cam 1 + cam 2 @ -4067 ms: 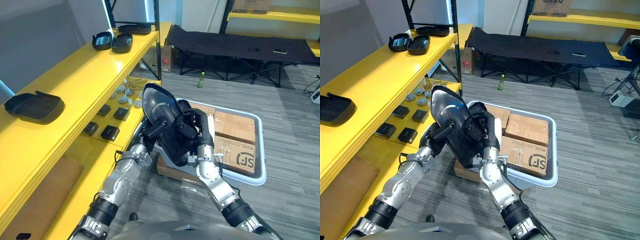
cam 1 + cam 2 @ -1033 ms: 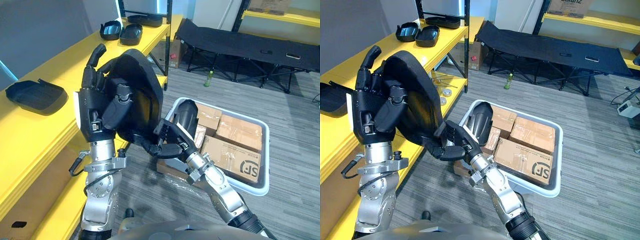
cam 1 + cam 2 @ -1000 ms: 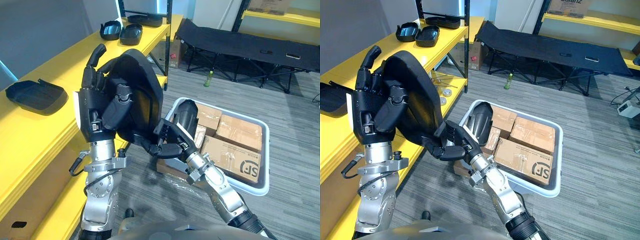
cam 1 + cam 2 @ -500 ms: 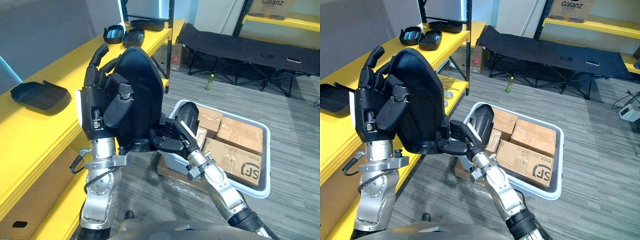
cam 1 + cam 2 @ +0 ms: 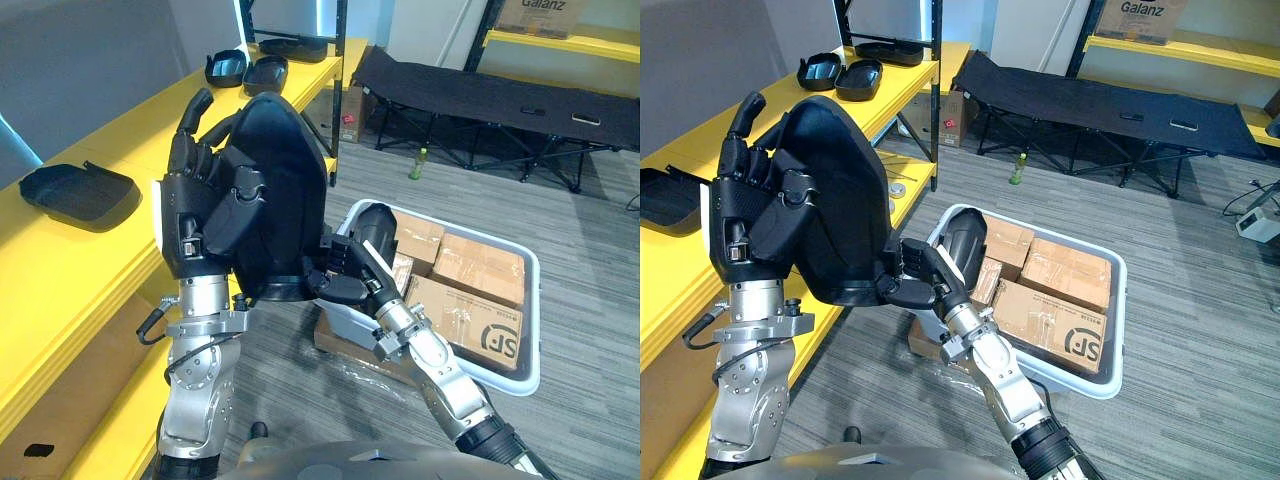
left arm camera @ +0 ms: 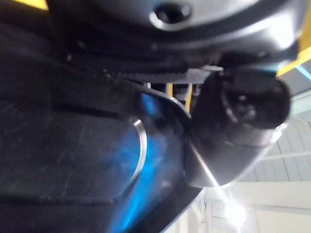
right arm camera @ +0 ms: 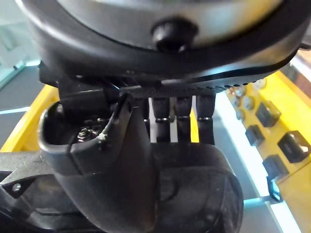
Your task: Walk over and take three plastic housings, then place them on the shelf
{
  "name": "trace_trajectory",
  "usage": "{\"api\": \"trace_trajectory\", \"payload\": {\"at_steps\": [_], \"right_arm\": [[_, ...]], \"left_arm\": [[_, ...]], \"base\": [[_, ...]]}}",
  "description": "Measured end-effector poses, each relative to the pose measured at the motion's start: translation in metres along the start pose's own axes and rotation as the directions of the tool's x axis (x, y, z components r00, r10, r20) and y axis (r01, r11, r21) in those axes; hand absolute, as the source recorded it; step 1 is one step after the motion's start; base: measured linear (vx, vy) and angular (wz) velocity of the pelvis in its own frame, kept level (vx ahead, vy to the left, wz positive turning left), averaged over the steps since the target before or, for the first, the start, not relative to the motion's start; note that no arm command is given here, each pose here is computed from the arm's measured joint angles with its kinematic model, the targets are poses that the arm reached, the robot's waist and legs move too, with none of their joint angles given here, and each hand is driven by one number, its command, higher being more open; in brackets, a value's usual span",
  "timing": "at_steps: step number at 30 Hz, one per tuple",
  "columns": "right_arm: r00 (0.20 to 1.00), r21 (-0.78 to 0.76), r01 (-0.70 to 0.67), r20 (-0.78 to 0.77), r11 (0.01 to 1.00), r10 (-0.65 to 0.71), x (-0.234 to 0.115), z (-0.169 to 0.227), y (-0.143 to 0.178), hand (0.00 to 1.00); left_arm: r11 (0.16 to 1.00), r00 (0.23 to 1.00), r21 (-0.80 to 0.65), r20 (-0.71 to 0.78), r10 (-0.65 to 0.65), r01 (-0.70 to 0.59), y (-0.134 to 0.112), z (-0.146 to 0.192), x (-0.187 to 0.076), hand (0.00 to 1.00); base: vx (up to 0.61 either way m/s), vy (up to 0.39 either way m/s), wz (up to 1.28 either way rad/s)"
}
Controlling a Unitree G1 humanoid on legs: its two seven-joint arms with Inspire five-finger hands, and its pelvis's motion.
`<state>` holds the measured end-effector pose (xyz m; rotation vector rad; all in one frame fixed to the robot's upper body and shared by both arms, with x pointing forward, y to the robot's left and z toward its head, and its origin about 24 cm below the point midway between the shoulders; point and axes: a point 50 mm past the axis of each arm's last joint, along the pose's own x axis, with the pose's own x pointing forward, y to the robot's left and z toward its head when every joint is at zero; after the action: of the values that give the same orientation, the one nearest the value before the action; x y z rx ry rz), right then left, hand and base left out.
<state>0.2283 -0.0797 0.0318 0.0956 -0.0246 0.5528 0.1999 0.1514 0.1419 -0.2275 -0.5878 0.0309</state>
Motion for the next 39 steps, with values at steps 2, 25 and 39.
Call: {"api": "trace_trajectory", "payload": {"at_steps": [2,25,39], "right_arm": [[1.000,-0.001,0.008,-0.009,1.000,-0.008,0.000,-0.002,-0.001,0.00],[0.998,-0.064,0.034,-0.055,0.997,-0.038,-0.004,-0.011,-0.006,0.00],[0.996,-0.070,0.065,-0.050,0.995,-0.069,-0.004,-0.010,-0.009,0.00]], "left_arm": [[0.999,1.000,-0.036,-0.004,-0.008,0.008,-0.002,-0.001,0.000,1.00],[0.959,0.954,-0.157,-0.149,-0.261,0.238,-0.012,-0.023,-0.006,1.00],[0.966,0.959,-0.142,-0.154,-0.238,0.217,-0.008,-0.023,-0.007,1.00]], "base": [[0.00,0.000,0.00],[0.00,0.000,0.00],[0.00,0.000,0.00]]}}
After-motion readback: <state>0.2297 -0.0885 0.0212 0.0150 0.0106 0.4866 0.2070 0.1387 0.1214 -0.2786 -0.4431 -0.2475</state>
